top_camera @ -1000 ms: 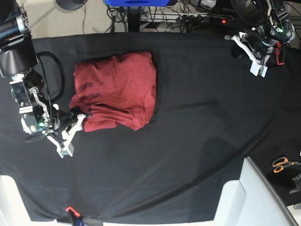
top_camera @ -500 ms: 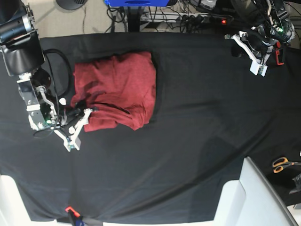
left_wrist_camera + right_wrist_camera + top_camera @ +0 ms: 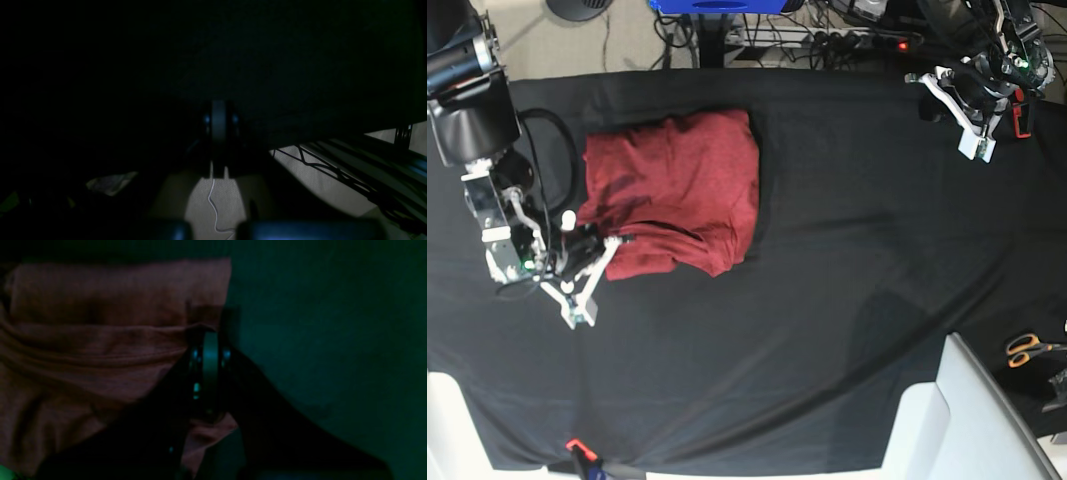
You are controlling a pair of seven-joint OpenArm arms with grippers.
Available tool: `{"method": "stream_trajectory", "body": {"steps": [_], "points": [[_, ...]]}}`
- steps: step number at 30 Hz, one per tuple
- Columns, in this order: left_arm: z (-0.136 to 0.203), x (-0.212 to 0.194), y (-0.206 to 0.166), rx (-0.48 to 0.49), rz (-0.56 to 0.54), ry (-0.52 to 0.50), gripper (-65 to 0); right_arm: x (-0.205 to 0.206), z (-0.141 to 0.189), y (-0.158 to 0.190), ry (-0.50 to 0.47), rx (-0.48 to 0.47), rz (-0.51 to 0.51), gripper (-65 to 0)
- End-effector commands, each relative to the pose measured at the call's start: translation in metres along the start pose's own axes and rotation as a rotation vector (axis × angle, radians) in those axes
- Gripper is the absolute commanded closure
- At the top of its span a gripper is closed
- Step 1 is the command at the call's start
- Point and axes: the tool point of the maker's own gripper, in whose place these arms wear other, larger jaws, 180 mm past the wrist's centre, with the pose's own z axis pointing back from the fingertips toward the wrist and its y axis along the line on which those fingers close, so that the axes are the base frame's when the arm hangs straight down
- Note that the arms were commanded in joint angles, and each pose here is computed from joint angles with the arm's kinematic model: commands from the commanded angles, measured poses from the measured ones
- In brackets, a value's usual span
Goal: Fold the T-shirt properly
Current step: 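Tuck the bundle's loose corner under with the right gripper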
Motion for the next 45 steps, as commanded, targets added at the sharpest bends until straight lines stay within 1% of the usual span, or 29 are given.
{"method": "stream_trajectory", "body": {"steps": [1,4,7,10,13,18,26,30,38,42,43,44,45], "points": [[0.005,0.008,0.005,0.008,-0.012,-0.025,0.0,0.030,0.009,0.001,-0.071,0.004,0.009,-0.2],[0.005,0.008,0.005,0.008,-0.012,-0.025,0.0,0.043,0.015,0.005,-0.103,0.011,0.020,-0.2],[0.005,0.008,0.005,0.008,-0.012,-0.025,0.0,0.048,0.017,0.007,-0.094,0.012,0.024,-0.2],[0.005,0.008,0.005,0.008,-0.012,-0.025,0.0,0.054,0.016,0.018,-0.102,0.033,0.024,-0.2],[0.005,0.008,0.005,0.010,-0.011,-0.025,0.0,0.056,0.016,0.022,-0.109,0.040,0.024,-0.2],[0.006,0.008,0.006,0.011,-0.011,-0.026,0.0,0.071,0.027,0.031,-0.163,0.052,0.047,-0.2],[0.004,0.014,0.005,0.008,-0.014,-0.038,0.0,0.075,0.029,0.030,-0.180,0.051,0.043,-0.2],[0.004,0.014,0.005,0.008,-0.014,-0.038,0.0,0.079,0.029,0.032,-0.230,0.056,0.042,-0.2],[0.004,0.013,0.005,0.008,-0.013,-0.037,0.0,0.075,0.027,0.034,-0.223,0.059,0.042,-0.2],[0.004,0.014,0.004,0.006,-0.014,-0.038,0.0,0.064,0.018,0.031,-0.185,0.056,0.025,-0.3],[0.004,0.014,0.004,0.006,-0.014,-0.038,0.0,0.062,0.015,0.034,-0.177,0.063,0.020,-1.4],[0.004,0.014,0.004,0.006,-0.014,-0.038,0.0,0.060,0.013,0.036,-0.170,0.067,0.015,-4.1],[0.004,0.014,0.004,0.006,-0.014,-0.038,0.0,0.060,0.013,0.037,-0.169,0.069,0.014,-8.1]]}}
